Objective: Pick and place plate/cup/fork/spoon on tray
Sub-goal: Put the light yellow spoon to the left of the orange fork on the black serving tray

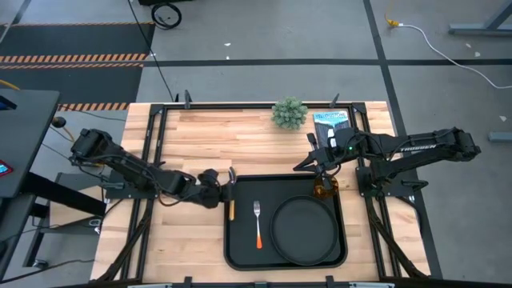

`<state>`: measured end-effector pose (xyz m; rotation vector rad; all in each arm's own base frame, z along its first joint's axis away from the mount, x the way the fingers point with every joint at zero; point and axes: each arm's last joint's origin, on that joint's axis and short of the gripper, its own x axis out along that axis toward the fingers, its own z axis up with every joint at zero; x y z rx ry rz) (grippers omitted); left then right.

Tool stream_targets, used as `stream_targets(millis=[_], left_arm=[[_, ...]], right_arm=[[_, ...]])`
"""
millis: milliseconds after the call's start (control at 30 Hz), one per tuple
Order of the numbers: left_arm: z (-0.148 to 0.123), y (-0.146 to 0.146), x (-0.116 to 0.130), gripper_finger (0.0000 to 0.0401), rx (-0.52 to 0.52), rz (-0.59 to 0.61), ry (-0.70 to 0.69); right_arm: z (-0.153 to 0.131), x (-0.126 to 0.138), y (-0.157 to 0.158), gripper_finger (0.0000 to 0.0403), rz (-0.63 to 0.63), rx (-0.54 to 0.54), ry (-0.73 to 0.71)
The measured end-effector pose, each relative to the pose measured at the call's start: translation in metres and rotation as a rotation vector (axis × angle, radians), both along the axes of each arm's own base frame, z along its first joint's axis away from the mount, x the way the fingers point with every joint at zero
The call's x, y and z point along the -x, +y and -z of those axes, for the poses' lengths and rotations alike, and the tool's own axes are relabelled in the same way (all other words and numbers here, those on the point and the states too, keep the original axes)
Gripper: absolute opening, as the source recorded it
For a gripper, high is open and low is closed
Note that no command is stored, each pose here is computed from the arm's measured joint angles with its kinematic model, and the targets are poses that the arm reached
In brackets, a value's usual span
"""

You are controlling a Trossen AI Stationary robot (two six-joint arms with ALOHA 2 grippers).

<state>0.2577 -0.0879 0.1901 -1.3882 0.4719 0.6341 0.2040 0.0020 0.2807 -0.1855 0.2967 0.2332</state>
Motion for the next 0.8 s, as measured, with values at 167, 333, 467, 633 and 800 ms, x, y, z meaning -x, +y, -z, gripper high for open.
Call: stream_targets(millis=[167, 333, 467, 633, 800], left_arm=[[-0.017, -0.008, -0.008, 0.007, -0.043, -0.008, -0.064], [-0.03, -0.02, -0.029, 0.007, -0.084, 0.015, -0.091], [-0.032, -0.029, -0.05, 0.007, -0.093, 0.04, -0.075], [-0.024, -0.041, -0.067, 0.007, -0.072, 0.062, 0.074], [-0.017, -0.055, -0.082, 0.007, -0.03, 0.086, 0.174]], right_arm=[[0.001, 0.0, 0.0, 0.0012, -0.001, 0.001, 0.006], [0.001, 0.0, 0.0, 0.0012, -0.001, 0.0, 0.012], [0.001, 0.001, 0.0, 0.0012, 0.0, 0.0, 0.017], [0.0, 0.003, 0.0, 0.0012, 0.003, -0.009, 0.015], [-0.002, 0.006, 0.0, 0.0012, 0.004, -0.013, 0.014]])
